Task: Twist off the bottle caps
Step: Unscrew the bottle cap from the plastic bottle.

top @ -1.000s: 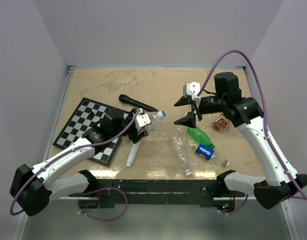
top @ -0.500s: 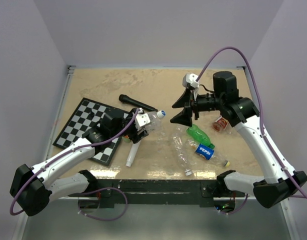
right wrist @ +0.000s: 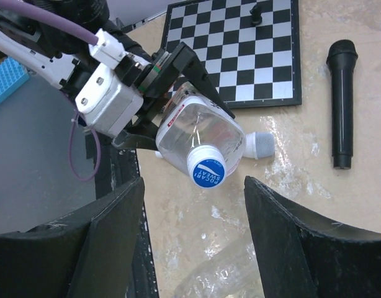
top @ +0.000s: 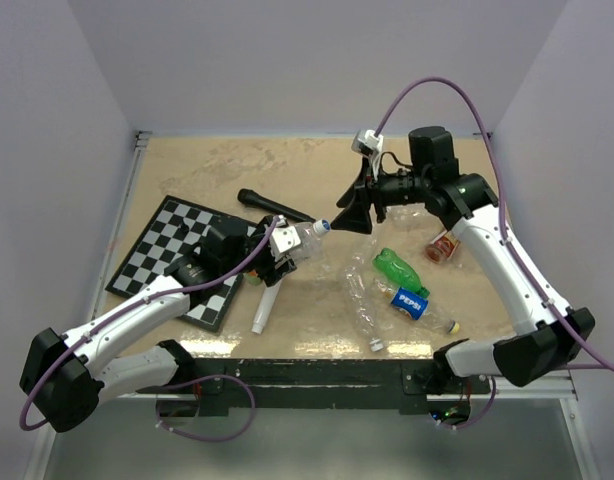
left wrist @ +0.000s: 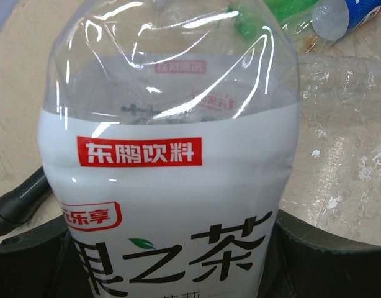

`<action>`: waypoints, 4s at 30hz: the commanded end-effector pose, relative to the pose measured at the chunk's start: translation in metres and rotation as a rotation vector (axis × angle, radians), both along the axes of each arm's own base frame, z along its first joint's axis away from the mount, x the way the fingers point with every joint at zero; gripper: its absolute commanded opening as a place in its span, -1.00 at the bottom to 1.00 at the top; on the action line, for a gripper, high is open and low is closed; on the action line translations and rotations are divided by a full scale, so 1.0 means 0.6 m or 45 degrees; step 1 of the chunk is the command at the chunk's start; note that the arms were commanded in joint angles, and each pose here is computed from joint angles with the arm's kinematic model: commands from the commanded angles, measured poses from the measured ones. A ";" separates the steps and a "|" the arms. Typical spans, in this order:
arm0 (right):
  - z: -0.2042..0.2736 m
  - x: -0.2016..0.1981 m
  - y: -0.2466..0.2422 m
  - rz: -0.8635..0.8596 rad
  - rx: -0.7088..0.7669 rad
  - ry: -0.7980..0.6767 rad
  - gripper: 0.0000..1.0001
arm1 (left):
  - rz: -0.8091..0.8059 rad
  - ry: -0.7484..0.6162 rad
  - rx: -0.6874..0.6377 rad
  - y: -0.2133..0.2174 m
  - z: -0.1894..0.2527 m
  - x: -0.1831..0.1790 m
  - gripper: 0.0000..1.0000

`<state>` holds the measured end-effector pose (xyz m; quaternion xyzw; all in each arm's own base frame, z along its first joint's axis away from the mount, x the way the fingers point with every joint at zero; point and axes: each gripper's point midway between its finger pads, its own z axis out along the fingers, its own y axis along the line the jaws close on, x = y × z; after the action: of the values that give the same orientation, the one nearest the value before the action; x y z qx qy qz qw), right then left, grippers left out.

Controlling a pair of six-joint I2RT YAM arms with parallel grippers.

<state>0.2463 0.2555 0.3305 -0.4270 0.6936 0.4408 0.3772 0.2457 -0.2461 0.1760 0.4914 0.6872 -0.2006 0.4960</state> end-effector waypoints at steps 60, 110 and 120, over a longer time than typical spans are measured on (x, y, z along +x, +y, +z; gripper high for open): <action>-0.048 -0.071 0.005 0.876 -0.195 -1.062 -1.00 | -0.008 -0.044 -0.052 -0.007 0.027 0.005 -1.00; -0.006 -0.079 -0.034 0.530 -0.174 -0.865 0.63 | -0.017 -0.052 -0.059 -0.008 0.032 0.003 -1.00; -0.004 -0.089 -0.052 0.401 -0.090 -0.693 0.63 | -0.012 -0.052 -0.058 -0.007 0.032 0.004 -1.00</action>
<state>0.1980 0.2224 0.3184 -0.6801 0.4910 0.2996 0.4546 0.2434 -0.2482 0.1770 0.5013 0.6785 -0.2049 0.4963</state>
